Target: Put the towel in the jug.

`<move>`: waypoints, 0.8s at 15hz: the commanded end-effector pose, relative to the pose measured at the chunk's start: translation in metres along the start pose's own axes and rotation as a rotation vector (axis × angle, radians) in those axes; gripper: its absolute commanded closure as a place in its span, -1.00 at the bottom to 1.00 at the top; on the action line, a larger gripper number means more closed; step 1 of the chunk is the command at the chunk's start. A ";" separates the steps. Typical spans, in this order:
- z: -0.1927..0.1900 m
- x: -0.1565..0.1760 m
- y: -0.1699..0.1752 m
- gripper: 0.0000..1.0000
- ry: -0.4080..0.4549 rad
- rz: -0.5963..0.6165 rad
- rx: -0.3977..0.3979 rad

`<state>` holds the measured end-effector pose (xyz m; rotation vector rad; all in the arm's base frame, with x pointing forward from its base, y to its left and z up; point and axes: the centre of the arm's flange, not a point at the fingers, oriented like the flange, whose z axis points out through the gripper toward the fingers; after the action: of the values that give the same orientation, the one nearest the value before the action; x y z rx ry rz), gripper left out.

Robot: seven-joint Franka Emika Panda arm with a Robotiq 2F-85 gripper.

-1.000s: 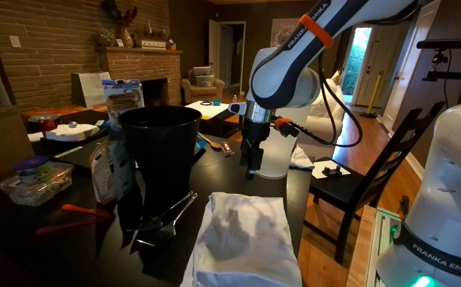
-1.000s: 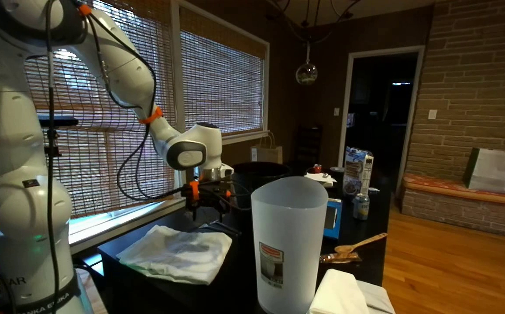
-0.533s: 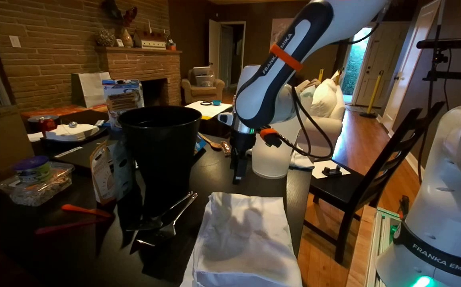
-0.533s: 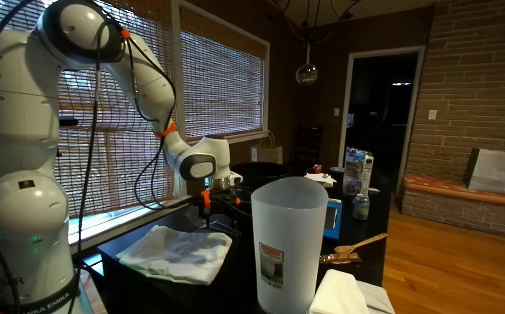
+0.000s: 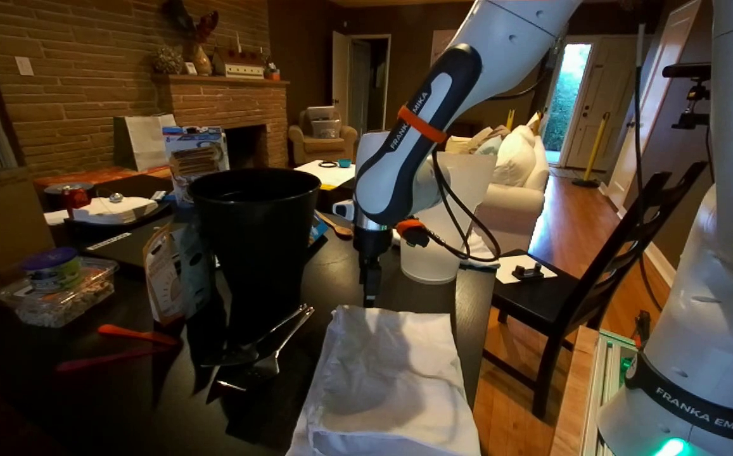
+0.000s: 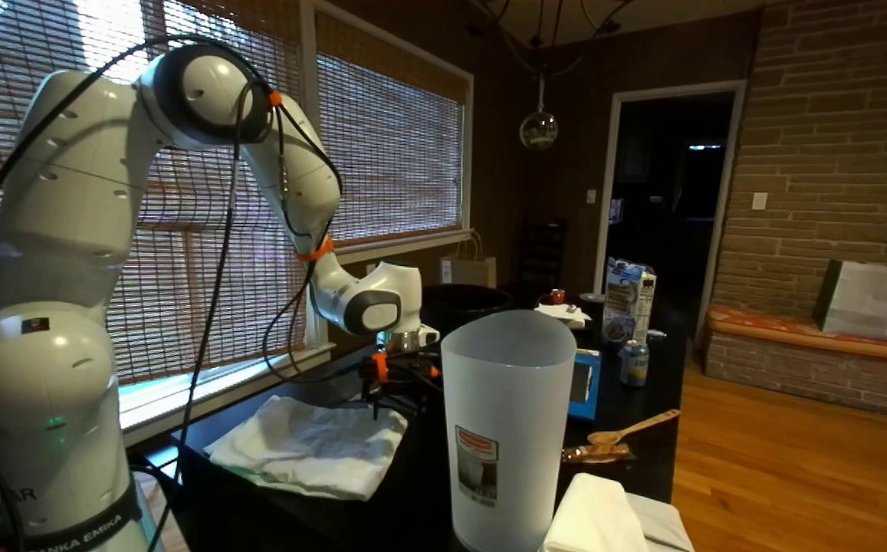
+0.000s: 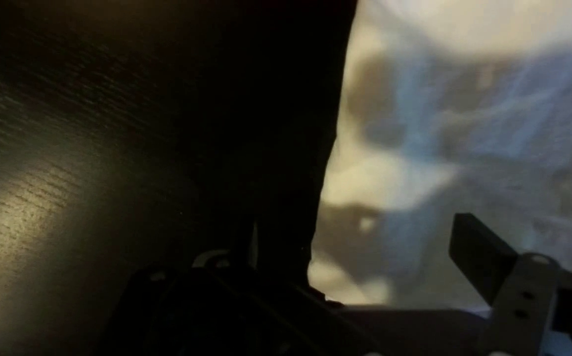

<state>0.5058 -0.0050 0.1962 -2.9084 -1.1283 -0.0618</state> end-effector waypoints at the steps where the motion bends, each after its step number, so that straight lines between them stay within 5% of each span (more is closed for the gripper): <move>1: 0.019 0.009 0.014 -1.00 -0.039 0.016 0.052; 3: 0.026 0.010 0.014 -0.86 -0.056 0.026 0.102; 5: 0.031 0.011 0.012 -0.32 -0.072 0.029 0.145; 12: 0.031 0.012 0.007 0.68 -0.112 0.046 0.217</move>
<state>0.5149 -0.0016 0.1631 -2.7897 -1.0589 0.1876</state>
